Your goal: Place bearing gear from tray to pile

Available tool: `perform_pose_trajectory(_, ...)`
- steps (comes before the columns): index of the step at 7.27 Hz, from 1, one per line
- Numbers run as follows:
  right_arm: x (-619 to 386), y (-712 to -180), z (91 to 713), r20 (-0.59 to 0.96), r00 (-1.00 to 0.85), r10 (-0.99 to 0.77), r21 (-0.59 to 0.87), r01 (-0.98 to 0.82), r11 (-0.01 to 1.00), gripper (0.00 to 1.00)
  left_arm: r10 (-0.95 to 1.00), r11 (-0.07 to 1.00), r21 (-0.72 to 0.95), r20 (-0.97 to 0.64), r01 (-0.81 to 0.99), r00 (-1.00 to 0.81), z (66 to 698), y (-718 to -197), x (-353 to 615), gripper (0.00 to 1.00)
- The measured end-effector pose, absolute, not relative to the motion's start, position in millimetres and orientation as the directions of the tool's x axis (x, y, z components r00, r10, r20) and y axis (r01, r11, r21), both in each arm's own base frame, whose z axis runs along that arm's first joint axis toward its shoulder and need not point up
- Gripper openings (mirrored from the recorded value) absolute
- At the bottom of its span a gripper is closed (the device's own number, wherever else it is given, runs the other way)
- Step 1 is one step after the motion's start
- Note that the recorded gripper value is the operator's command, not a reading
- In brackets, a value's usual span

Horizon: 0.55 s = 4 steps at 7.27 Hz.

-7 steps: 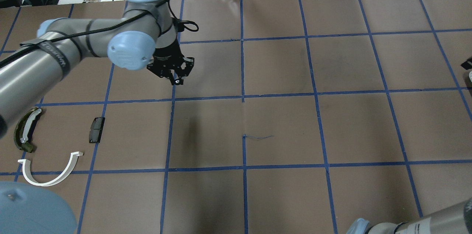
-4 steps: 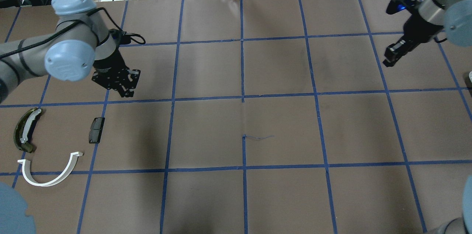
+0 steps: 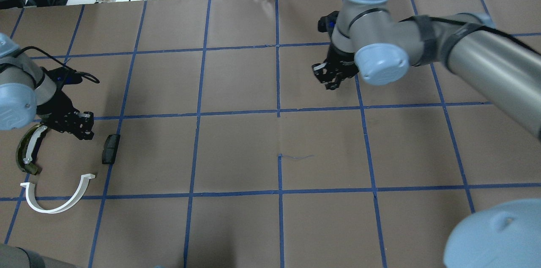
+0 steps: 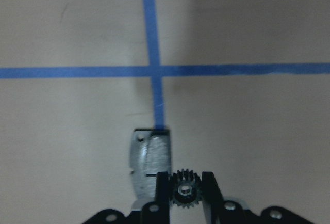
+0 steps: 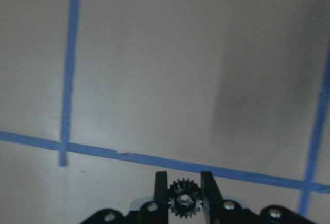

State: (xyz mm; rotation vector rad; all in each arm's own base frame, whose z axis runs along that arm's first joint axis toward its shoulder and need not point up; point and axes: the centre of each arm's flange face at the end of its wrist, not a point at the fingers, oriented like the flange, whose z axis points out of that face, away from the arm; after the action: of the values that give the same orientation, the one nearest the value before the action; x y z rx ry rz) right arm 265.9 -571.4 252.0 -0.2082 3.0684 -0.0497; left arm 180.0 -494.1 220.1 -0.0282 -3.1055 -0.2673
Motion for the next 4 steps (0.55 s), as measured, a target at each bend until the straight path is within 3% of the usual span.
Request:
perform_pose_trajectory(1,322.1,-556.7,225.2,-0.075,-0.993,-0.095,-0.06,-0.091,0.994,0.09,0.021,0.986,0.165,0.03,0.025,-0.999,211.4,-484.1,198.6,0.26)
perform_pose_trajectory(2,353.5,-545.0,204.3,-0.081,-0.993,-0.081,-0.064,-0.076,0.995,0.99,0.021,0.987,0.161,0.034,0.026,-0.999,204.0,-478.5,206.7,0.76)
perform_pose_trajectory(3,366.0,-539.2,194.7,-0.079,-0.993,-0.084,-0.065,-0.079,0.995,1.0,0.019,0.988,0.153,0.034,0.024,-0.999,198.2,-477.8,209.8,0.89)
perform_pose_trajectory(4,369.1,-538.9,194.0,-0.072,-0.992,-0.103,-0.073,-0.098,0.993,1.0,0.016,0.991,0.134,0.023,0.018,-1.0,196.2,-482.1,212.4,0.9)
